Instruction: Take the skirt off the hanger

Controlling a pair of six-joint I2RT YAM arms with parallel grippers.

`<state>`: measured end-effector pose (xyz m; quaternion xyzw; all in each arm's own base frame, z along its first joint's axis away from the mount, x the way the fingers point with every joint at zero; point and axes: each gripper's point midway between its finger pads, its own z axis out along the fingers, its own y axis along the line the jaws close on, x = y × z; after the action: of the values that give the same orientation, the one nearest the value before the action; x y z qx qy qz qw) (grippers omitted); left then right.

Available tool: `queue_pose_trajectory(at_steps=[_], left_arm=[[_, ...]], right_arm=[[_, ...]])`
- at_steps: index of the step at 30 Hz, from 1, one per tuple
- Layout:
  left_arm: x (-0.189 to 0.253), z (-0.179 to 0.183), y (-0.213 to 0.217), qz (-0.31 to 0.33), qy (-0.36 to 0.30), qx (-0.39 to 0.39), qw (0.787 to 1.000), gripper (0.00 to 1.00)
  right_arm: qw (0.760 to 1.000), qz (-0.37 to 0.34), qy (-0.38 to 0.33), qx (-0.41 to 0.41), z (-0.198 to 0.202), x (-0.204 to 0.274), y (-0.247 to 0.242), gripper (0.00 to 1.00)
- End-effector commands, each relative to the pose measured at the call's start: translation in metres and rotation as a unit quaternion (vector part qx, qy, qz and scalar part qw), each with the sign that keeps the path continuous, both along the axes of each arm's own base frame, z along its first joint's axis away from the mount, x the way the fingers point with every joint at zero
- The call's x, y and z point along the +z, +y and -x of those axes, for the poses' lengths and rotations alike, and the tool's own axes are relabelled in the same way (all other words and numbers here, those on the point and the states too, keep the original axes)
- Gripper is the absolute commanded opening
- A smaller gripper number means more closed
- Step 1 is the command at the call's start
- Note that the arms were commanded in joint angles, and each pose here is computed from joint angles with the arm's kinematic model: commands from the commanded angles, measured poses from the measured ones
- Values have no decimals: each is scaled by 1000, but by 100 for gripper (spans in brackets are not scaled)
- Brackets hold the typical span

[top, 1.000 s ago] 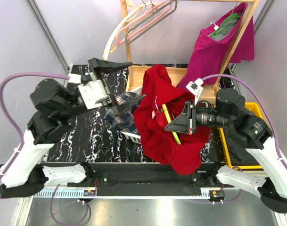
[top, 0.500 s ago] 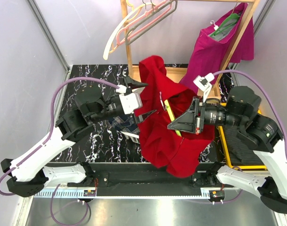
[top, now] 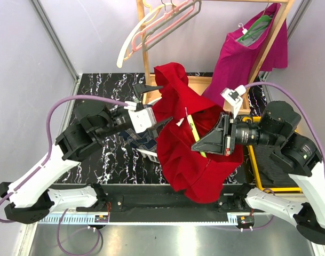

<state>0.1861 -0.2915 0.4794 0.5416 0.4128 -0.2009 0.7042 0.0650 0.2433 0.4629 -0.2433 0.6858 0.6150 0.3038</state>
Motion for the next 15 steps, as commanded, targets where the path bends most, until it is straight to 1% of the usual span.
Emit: queue_pose_trajectory(at_steps=[1,5,6,8,9,10,11,12,13,14,15], left_arm=[[51,4,27,43,-60,30,997,99],[64,-3,32,52,-71,43,995,99],[62,-14,33,47,-71,56,995,99],[71,-20,36,52,-79,55,994,99],[70,-37,40,49,-75,73,993,99],[75,-39,39,52,-79,61,994,98],[93,-38,45,68,-83,57,993,97],[93,-60,50,63,-73,72,993,97],[95,-58,47,60,-57,43,996,97],[132,-43,57,95,-49,25,994,96],[127,-69,58,86,-12,27,996,95]], right_arm=[[998,-39,-36,41,25,23,-9,0],[998,-37,-30,48,25,23,-8,0],[998,-37,-30,50,26,24,-8,0],[997,-38,-28,57,28,26,-8,0],[997,-39,-27,58,29,27,-8,0],[997,-40,-23,62,31,27,-9,0],[997,-40,-23,65,33,27,-10,0],[997,-40,-22,65,34,27,-11,0],[997,-40,-21,65,35,27,-11,0],[997,-40,-20,66,37,27,-13,0],[997,-40,-22,66,37,28,-13,0]])
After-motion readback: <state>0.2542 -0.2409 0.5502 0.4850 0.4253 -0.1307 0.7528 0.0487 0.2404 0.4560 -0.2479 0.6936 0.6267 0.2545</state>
